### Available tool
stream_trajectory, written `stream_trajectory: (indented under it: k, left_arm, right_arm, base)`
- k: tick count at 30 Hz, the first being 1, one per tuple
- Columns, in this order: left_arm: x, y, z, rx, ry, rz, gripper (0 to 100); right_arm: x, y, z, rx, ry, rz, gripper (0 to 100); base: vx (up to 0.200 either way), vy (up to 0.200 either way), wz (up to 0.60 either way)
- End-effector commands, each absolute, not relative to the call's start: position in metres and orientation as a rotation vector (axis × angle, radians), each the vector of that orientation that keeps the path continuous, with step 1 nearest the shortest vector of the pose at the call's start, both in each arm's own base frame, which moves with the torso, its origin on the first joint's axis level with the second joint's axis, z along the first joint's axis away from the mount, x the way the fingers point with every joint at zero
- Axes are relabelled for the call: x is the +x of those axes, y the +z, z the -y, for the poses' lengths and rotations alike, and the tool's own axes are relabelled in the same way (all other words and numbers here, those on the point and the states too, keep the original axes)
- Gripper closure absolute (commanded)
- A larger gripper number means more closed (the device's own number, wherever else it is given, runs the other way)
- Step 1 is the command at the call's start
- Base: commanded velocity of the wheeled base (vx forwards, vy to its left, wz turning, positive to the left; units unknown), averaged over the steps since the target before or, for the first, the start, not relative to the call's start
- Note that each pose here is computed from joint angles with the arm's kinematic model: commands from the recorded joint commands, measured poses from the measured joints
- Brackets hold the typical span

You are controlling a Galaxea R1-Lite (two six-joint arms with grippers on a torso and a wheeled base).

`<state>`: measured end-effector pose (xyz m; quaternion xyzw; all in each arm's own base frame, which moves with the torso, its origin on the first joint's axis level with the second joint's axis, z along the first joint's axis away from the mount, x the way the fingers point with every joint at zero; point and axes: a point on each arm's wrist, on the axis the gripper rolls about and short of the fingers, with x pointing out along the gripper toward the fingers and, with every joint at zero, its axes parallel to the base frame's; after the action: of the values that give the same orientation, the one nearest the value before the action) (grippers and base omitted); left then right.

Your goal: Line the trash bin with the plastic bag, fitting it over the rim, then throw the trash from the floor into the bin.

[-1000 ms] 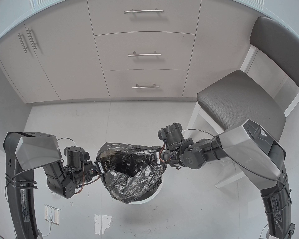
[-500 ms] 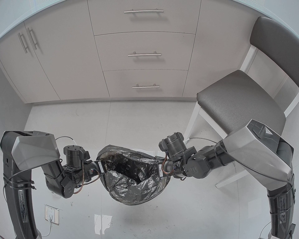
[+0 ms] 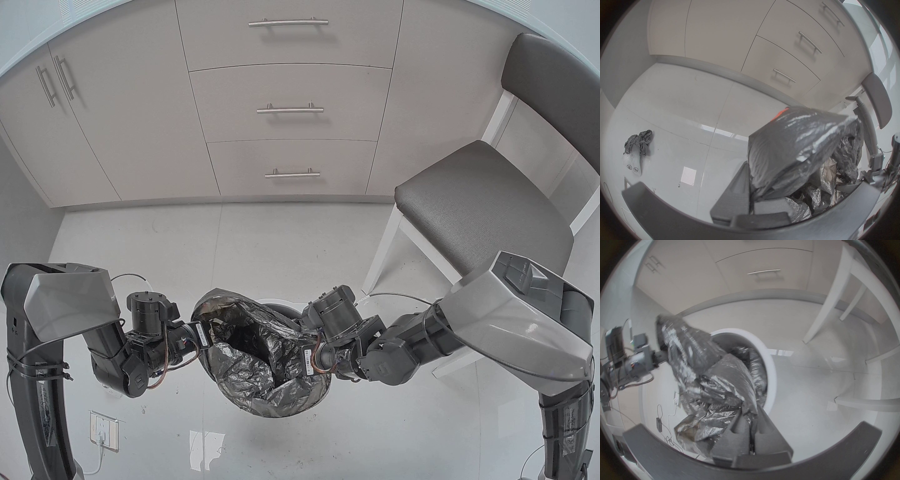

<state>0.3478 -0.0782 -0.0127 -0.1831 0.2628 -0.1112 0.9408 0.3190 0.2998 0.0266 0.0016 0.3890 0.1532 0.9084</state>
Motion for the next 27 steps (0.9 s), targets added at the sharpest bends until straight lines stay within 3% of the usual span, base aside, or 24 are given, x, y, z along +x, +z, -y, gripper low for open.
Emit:
stream_trajectory:
  k: [1,10,27]
  left_arm:
    - [0.349,-0.014,0.076,-0.376,-0.22,-0.536,100]
    - [0.349,-0.014,0.076,-0.376,-0.219,-0.534,100]
    - [0.349,-0.014,0.076,-0.371,-0.219,-0.539,100]
  right_arm:
    - [0.323,0.015,-0.296,-0.006,0.294,-0.824,100]
    - [0.342,0.005,-0.28,-0.013,0.186,-0.804,100]
    - [0.363,0.01,-0.289,0.0,0.203,-0.745,100]
  base:
    - [0.0,0.0,0.0]
    - [0.0,0.0,0.0]
    - [0.0,0.0,0.0]
